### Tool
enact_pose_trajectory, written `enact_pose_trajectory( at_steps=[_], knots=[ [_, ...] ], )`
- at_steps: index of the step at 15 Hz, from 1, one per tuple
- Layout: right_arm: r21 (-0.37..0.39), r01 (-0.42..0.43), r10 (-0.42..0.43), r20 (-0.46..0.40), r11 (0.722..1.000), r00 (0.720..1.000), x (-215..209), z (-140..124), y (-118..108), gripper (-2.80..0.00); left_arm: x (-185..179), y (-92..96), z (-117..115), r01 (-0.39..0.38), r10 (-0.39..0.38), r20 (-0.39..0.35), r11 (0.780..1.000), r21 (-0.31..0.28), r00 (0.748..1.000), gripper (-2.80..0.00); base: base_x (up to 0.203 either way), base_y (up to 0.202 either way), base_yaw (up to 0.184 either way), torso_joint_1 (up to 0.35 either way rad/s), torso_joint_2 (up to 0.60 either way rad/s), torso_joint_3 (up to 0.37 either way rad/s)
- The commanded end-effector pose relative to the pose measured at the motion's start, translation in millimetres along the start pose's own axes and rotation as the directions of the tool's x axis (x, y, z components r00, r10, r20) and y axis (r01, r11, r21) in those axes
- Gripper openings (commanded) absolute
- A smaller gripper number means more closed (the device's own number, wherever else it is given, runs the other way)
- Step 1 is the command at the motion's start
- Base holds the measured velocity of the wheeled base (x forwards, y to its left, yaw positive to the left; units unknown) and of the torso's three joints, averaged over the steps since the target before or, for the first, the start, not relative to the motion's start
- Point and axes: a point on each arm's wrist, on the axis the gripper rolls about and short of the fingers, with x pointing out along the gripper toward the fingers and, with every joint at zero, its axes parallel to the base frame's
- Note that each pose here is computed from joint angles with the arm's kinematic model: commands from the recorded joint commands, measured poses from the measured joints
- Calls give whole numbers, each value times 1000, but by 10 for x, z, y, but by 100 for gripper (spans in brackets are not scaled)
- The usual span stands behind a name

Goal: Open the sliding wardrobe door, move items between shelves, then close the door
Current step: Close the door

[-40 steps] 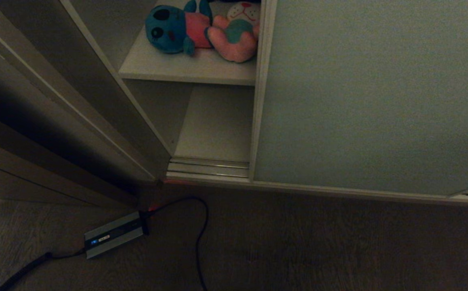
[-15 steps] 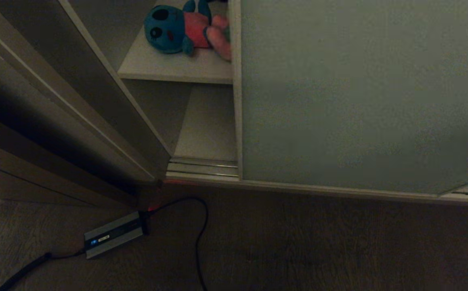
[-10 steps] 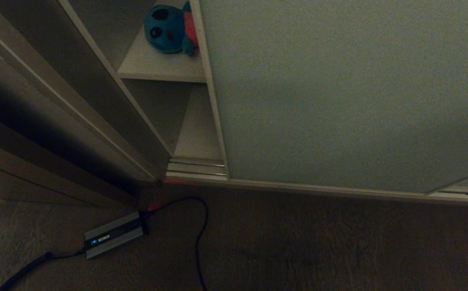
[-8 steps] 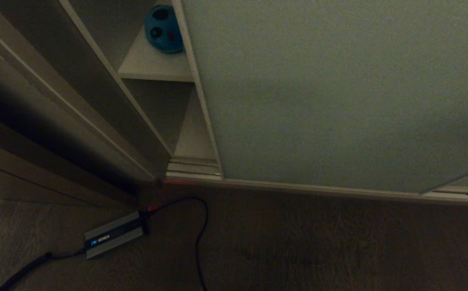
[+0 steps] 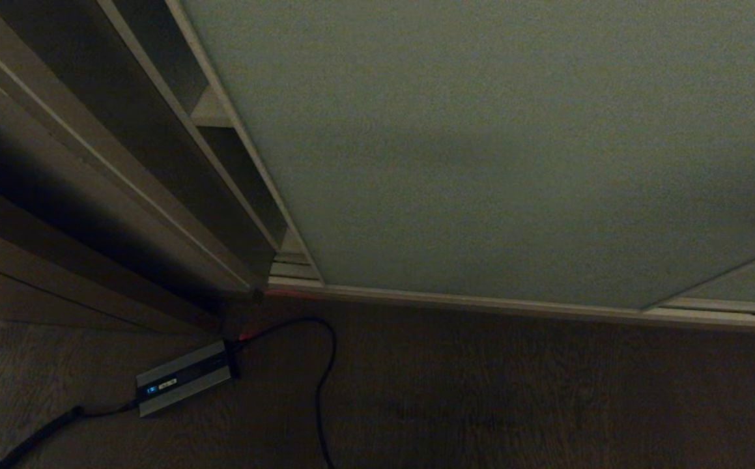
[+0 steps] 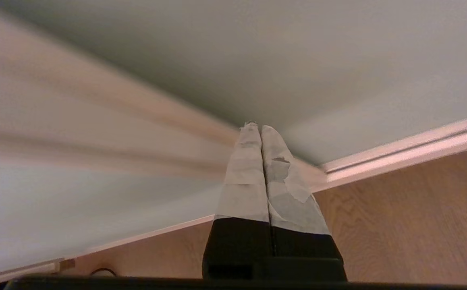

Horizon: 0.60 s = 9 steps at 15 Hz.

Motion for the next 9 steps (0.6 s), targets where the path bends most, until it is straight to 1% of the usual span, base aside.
enact_pose_trajectory(
  at_steps=[1,9],
  knots=[
    [-11,-25,25,-4,1000,1000,0,-3,116,-280,0,0,-1,0,0,0,1000,0,1000,-280,0,0,0,0,0,0],
    [-5,-126,125,-69,992,990,162,-207,473,-280,0,0,-1,0,0,0,1000,0,1000,-280,0,0,0,0,0,0]
  ],
)
